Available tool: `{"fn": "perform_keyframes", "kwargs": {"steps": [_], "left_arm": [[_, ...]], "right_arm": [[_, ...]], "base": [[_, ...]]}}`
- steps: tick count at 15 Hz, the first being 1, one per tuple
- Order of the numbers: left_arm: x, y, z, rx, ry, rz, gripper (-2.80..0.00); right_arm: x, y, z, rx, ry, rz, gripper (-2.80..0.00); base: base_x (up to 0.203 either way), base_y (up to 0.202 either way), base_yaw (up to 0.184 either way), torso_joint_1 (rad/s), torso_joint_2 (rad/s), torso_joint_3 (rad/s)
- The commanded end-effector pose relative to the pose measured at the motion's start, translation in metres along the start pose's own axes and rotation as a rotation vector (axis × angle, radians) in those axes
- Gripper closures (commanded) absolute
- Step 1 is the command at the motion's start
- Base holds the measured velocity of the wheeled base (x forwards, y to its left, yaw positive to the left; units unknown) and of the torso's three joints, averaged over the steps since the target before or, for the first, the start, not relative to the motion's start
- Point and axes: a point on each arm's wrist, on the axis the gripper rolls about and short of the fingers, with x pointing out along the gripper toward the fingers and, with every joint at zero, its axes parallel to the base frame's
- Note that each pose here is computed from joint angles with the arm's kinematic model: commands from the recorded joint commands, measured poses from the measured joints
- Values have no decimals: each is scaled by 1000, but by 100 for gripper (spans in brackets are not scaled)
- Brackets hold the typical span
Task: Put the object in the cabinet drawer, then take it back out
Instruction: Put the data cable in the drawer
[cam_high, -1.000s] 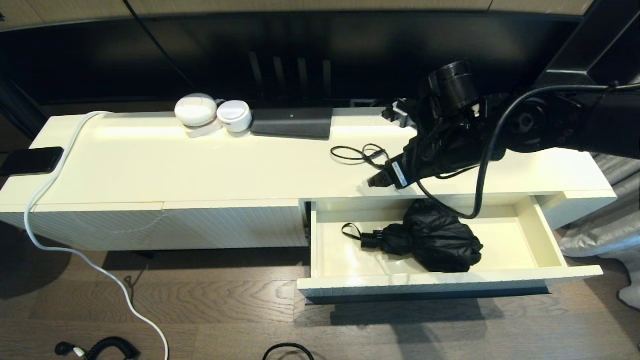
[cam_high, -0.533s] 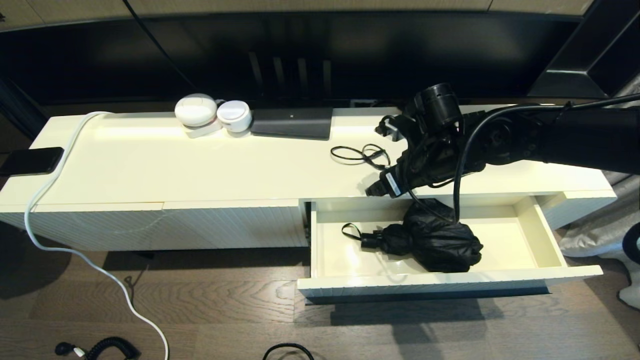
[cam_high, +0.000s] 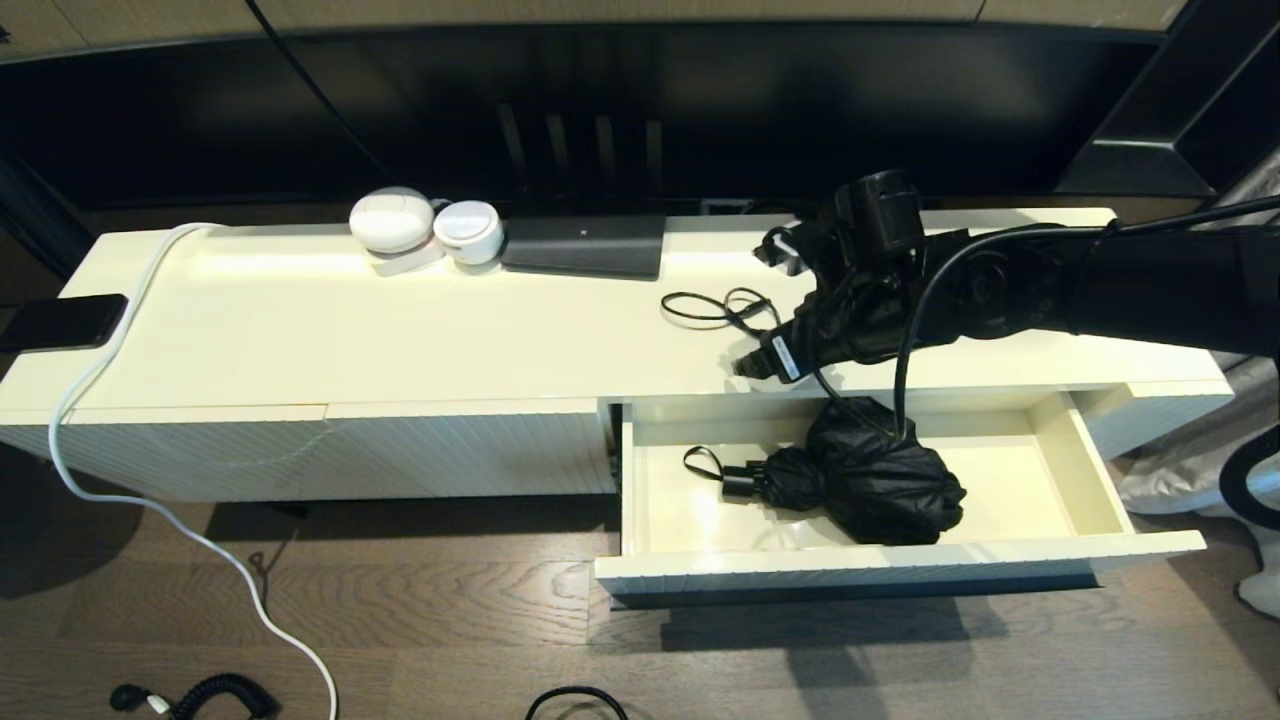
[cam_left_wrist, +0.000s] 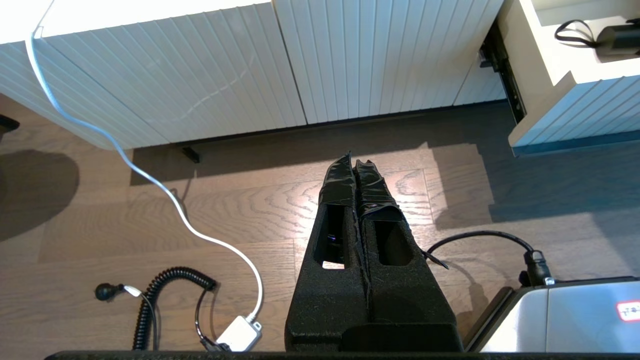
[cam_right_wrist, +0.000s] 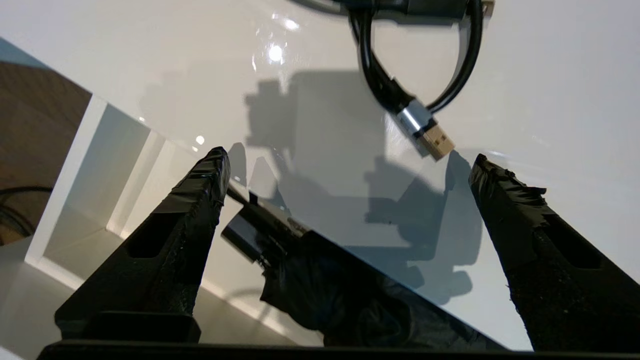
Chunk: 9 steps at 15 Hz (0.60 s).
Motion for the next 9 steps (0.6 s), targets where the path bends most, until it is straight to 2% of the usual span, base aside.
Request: {"fn": "perform_keyframes", "kwargs": {"steps": [1, 5, 7, 9], "left_arm": [[0, 0, 0, 2, 0, 0, 0], [0, 0, 0, 2, -1, 1, 0], [0, 0, 0, 2, 0, -1, 0], [0, 0, 0, 2, 0, -1, 0]], "right_arm": [[4, -3, -1, -4, -13, -10, -280], [6, -6, -2, -12, -20, -17, -280], [16, -10, -4, -42, -97, -42, -280], [26, -14, -7, -46, -120, -53, -280]], "base": [[0, 0, 0, 0, 0, 0], [0, 0, 0, 0, 0, 0], [0, 0, 0, 0, 0, 0], [0, 0, 0, 0, 0, 0]]}}
